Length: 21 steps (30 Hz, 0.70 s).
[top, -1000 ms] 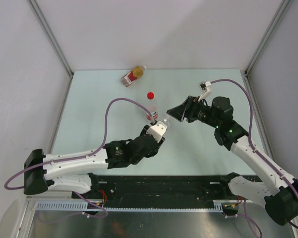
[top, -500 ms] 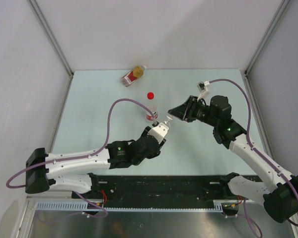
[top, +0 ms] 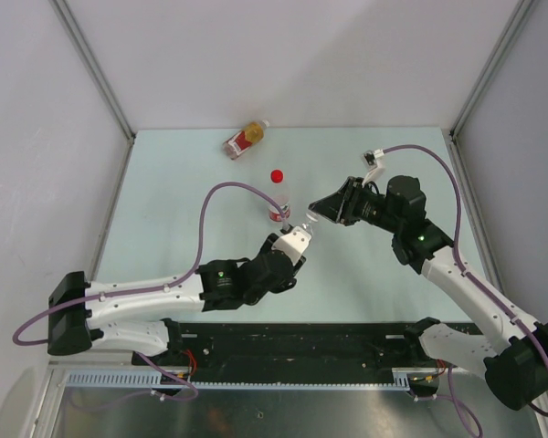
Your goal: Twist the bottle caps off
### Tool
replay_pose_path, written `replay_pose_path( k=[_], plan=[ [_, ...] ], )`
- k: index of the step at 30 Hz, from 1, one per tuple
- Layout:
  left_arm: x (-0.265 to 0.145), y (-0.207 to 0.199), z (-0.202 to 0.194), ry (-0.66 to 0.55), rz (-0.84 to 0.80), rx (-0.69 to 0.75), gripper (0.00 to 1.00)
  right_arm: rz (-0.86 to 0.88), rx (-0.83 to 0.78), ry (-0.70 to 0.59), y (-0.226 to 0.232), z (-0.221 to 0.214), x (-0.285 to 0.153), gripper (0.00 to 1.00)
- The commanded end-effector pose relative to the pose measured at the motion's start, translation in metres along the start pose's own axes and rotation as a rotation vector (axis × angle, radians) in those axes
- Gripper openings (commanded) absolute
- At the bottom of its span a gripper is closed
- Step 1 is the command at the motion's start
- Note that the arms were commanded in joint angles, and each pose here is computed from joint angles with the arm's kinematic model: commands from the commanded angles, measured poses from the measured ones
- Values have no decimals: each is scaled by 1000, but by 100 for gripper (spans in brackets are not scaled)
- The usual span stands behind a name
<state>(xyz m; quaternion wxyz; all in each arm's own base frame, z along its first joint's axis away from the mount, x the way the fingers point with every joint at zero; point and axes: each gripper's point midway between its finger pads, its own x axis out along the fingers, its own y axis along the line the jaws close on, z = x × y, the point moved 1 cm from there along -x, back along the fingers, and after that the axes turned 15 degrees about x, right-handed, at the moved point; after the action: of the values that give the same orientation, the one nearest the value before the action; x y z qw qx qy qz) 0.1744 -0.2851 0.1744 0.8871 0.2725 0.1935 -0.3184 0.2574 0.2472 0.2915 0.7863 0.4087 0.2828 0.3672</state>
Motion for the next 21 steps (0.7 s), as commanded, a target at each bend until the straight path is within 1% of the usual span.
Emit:
replay_pose_path(
  k=[1, 6, 9, 18, 21],
  plan=[
    [1, -4, 18, -46, -11, -40, 0, 140, -93, 27, 40, 2, -6, 0],
    [1, -17, 22, -87, -88, -52, 0, 181, -122, 61, 47, -4, -8, 0],
    [-4, -24, 29, -143, -152, -65, 0, 203, -140, 77, 50, -6, -11, 0],
    [-33, -56, 50, -341, -446, -70, 0, 341, -210, 144, 74, -17, -22, 0],
    [-50, -64, 62, -451, -546, -80, 0, 393, -238, 163, 82, -21, -27, 0]
  ],
)
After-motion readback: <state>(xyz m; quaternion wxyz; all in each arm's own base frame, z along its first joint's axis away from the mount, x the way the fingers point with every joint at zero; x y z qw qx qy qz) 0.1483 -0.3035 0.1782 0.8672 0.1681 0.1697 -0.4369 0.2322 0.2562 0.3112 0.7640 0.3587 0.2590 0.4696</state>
